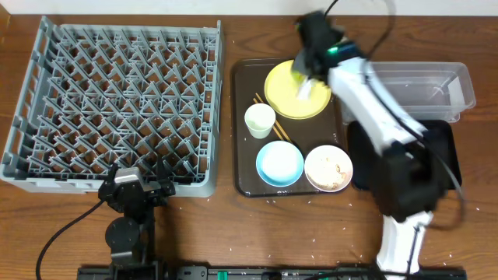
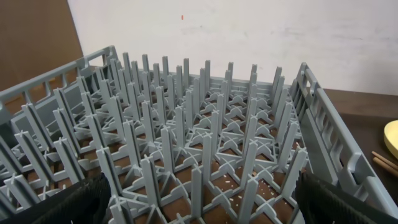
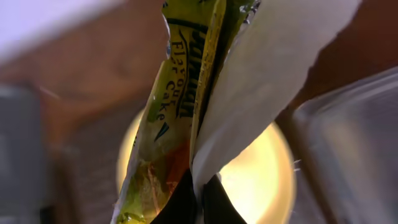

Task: Sort waste into correct bins and load items into the dishwasher
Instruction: 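Drop wrapper and tissue into clear plastic bin with right gripper, then grasp pink bowl with food scraps using right gripper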

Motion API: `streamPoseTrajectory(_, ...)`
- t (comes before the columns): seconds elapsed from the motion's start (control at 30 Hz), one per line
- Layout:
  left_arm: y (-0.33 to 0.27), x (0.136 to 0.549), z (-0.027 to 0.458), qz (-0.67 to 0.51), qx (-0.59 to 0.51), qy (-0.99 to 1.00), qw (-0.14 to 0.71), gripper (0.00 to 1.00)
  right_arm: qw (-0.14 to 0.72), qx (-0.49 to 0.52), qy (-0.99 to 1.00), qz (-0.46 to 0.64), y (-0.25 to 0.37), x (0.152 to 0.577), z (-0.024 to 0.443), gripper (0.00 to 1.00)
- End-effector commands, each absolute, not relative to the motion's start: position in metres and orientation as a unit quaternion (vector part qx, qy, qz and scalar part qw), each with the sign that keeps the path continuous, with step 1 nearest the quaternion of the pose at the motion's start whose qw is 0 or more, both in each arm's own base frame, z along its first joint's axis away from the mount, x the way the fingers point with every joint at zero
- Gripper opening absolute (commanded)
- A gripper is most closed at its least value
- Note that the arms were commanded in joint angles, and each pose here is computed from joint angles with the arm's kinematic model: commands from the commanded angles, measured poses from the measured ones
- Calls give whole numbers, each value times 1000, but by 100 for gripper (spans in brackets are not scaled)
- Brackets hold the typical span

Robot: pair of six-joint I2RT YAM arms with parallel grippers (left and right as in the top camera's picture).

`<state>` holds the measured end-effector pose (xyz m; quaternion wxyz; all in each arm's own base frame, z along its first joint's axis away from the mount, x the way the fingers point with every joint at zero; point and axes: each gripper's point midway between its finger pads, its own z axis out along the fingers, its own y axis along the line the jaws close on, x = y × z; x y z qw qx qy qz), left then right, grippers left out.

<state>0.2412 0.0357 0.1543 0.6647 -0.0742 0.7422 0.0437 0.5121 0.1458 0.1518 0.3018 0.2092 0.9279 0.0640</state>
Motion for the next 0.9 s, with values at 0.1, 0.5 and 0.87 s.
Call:
streamPoseTrajectory(0.1,38,241,136,49,-79,757,647,96,306,374,874,44,39,497,197,2)
streamPoseTrajectory(0.5,38,241,136,49,-79,757,647,96,193,600,776,-18,-73,463,107,33)
streamPoseTrajectory(0.87,38,241,136,49,-79,757,647,96,264,277,919,98,-4,470,204,91)
